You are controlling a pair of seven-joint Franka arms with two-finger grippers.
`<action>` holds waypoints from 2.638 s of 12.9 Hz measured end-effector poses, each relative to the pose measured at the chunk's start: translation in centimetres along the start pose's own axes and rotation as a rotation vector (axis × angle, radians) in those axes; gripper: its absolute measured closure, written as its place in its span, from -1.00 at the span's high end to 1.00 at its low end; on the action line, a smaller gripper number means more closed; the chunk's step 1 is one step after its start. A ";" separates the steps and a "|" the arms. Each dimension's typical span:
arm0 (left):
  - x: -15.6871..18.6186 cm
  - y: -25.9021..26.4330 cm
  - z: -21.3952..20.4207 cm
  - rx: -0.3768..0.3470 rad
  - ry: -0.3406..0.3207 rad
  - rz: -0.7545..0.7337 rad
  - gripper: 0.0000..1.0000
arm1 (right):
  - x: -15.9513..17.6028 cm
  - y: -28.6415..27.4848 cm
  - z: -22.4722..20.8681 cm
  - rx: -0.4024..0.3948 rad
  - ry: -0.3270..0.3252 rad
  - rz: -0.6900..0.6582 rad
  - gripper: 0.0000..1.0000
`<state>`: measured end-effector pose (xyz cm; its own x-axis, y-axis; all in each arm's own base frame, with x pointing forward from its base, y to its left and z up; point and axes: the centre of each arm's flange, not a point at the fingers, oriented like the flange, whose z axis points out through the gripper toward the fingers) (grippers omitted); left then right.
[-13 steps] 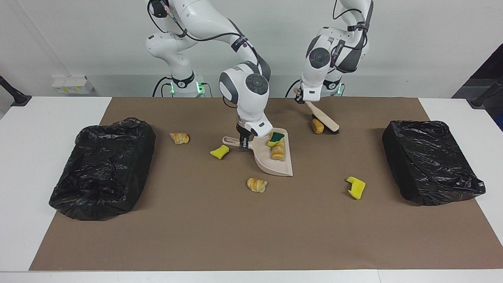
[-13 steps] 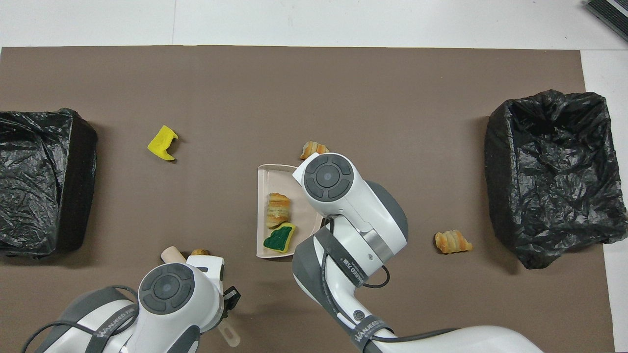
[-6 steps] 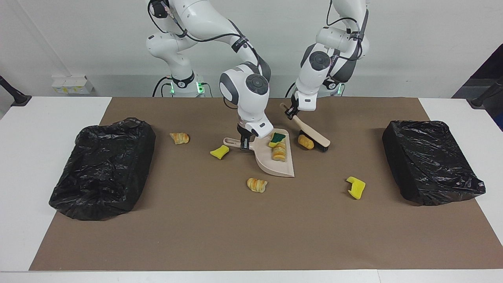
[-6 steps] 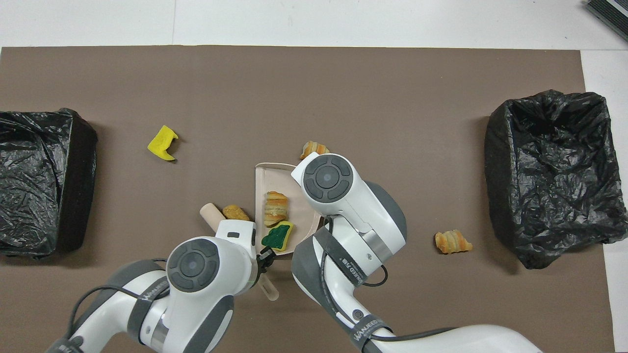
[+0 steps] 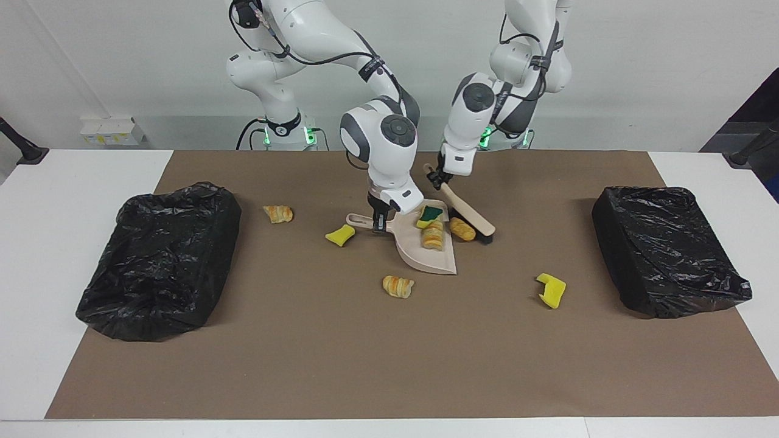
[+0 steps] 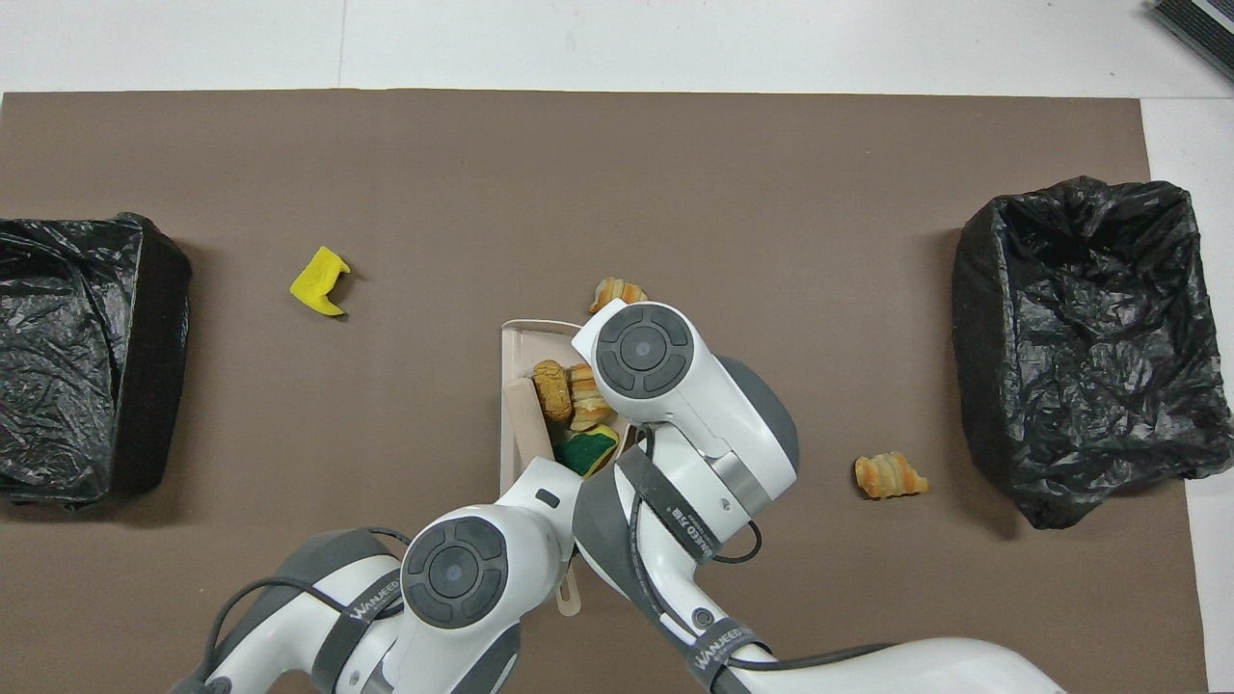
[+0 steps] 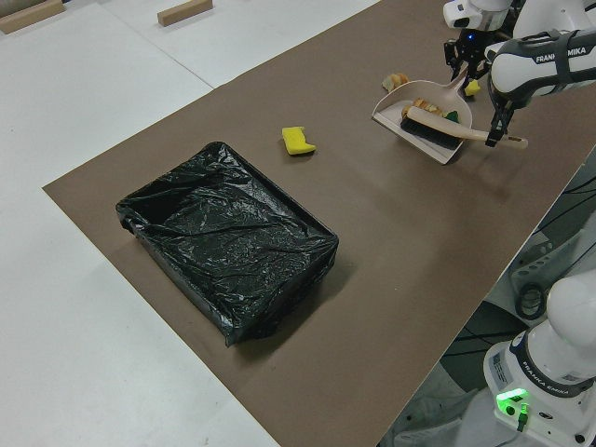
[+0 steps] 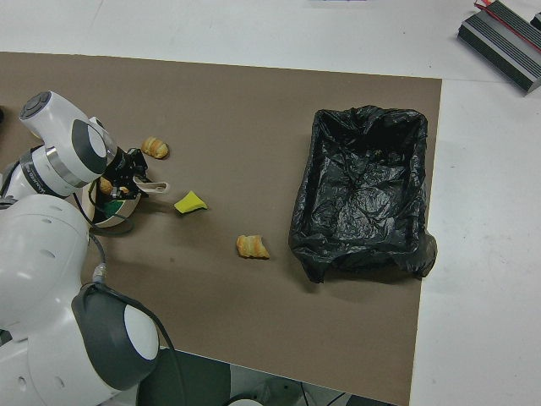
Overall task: Sweep and dump trash in bin
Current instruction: 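Sweep bread and sponge pieces into the dustpan with the left gripper's brush, then sweep the yellow sponge into the dustpan with the left gripper's brush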
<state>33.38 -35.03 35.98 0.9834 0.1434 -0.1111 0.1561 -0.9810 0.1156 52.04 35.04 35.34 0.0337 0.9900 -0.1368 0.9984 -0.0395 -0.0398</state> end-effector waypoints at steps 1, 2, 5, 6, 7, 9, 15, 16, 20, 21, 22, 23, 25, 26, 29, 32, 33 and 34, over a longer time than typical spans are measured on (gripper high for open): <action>0.1 -0.1 -0.1 0.001 -0.002 0.023 -0.46 | 0.0 0.0 0.0 0.000 0.000 0.000 -0.37; 0.4 -0.3 -0.2 0.010 -0.007 0.033 -0.46 | 0.0 0.0 0.0 0.000 0.000 0.000 -0.37; 2.8 -2.4 -1.8 0.111 -0.021 0.068 -0.46 | 0.0 0.0 -0.1 -0.001 0.001 0.004 -0.37; 4.0 -3.3 -2.9 0.133 -0.027 0.077 -0.46 | 0.0 0.0 -0.1 -0.001 0.001 0.007 -0.37; 5.5 -4.3 -4.1 0.140 -0.024 0.085 -0.46 | 0.0 0.0 -0.1 -0.001 0.001 0.007 -0.37; 9.2 -7.0 -6.5 0.154 0.018 0.116 -0.46 | 0.0 0.0 -0.1 -0.001 0.001 0.008 -0.37; 22.7 -20.0 -11.6 0.277 0.088 0.364 -0.46 | 0.1 0.0 -0.1 -0.002 0.001 0.009 -0.37; 24.5 -22.4 -12.0 0.299 0.083 0.408 -0.46 | 0.1 0.0 -0.1 -0.002 0.001 0.009 -0.37; 29.7 -28.8 -9.9 0.342 0.043 0.505 -0.46 | 0.1 0.0 -0.1 -0.002 0.001 0.009 -0.37; 30.2 -29.4 -8.7 0.353 0.022 0.518 -0.46 | 0.1 0.0 -0.1 -0.002 0.001 0.009 -0.37; 30.3 -29.4 -7.6 0.361 0.001 0.530 -0.46 | 0.1 0.0 -0.1 -0.002 0.001 0.009 -0.37; 30.2 -29.2 -6.7 0.362 -0.017 0.540 -0.46 | 0.1 0.0 -0.1 -0.002 0.001 0.009 -0.37; 28.9 -28.7 -5.1 0.358 -0.058 0.597 -0.46 | 0.1 0.0 -0.1 -0.002 0.001 0.009 -0.37; 27.9 -28.4 -4.4 0.356 -0.078 0.630 -0.46 | 0.1 0.0 -0.1 -0.002 0.001 0.009 -0.37; 23.9 -25.2 -2.8 0.318 -0.113 0.692 -0.46 | 0.1 0.0 -0.1 -0.002 0.001 0.009 -0.37; 20.2 -20.3 -1.7 0.274 -0.127 0.713 -0.46 | 0.1 0.0 -0.1 -0.001 0.001 0.009 -0.37; 19.0 -18.6 -1.4 0.274 -0.136 0.720 -0.46 | 0.1 0.0 -0.1 -0.001 0.001 0.009 -0.37; 17.8 -17.0 -1.1 0.262 -0.151 0.722 -0.46 | 0.1 0.0 -0.1 -0.001 0.001 0.009 -0.37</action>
<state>48.30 -15.70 33.18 0.8069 -0.5432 -0.2322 -0.5630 -0.8261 -0.0242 52.04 35.12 35.40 0.0429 0.9897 -0.1363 0.9981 -0.0483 -0.0373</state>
